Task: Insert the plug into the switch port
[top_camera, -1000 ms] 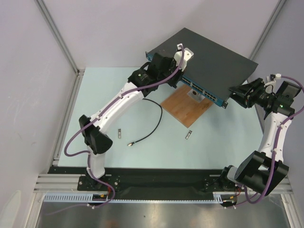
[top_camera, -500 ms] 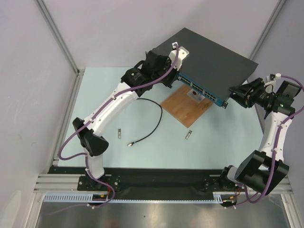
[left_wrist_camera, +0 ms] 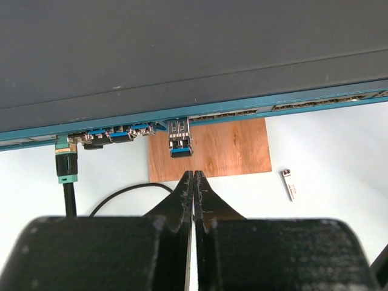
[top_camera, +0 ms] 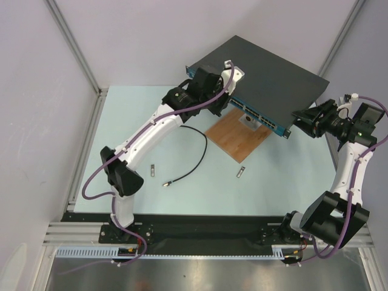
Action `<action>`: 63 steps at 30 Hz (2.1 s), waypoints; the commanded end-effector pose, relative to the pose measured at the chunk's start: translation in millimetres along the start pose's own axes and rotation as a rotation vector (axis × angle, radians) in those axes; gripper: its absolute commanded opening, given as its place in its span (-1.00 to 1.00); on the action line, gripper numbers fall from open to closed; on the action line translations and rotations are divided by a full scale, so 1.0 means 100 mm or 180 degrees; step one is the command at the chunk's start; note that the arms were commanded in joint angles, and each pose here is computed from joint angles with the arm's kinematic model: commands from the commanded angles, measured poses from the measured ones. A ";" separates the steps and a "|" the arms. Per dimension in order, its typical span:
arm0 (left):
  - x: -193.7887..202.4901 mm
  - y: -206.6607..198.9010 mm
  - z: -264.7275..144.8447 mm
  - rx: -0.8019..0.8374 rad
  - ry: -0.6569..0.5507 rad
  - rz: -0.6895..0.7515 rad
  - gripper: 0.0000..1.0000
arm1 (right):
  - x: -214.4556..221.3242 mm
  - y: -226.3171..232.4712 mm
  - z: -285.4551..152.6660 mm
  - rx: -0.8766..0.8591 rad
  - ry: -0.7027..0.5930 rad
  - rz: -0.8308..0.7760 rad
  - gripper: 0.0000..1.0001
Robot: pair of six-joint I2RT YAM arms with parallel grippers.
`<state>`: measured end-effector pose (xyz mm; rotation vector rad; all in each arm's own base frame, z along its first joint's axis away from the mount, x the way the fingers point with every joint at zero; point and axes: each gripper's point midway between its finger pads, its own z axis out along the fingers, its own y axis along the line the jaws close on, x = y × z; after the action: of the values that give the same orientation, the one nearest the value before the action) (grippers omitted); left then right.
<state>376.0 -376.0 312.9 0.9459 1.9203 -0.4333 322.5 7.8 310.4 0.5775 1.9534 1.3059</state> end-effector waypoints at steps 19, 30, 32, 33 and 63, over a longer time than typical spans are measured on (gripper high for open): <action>-0.48 0.15 0.13 -0.0179 -0.0528 0.0002 -0.97 | 0.06 0.04 0.05 -0.0112 0.0137 -0.0305 -1.00; -0.69 0.25 0.18 -0.0320 -0.0756 0.0052 -0.99 | 0.07 0.00 0.05 -0.0104 0.0149 -0.0298 -1.00; -0.73 0.26 0.19 -0.0335 -0.0788 0.0066 -0.99 | 0.08 -0.02 0.06 -0.0100 0.0154 -0.0295 -1.00; -0.74 0.26 0.20 -0.0337 -0.0798 0.0066 -0.99 | 0.09 -0.02 0.06 -0.0098 0.0157 -0.0291 -1.00; 0.45 -0.35 -0.94 0.0372 -0.0493 -0.0166 0.16 | -0.20 0.00 -0.09 -0.0002 -0.0071 -0.0447 0.64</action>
<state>298.4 -320.7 345.5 0.9454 1.7410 -0.5650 324.4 -1.0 307.3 0.5123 1.9699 1.2985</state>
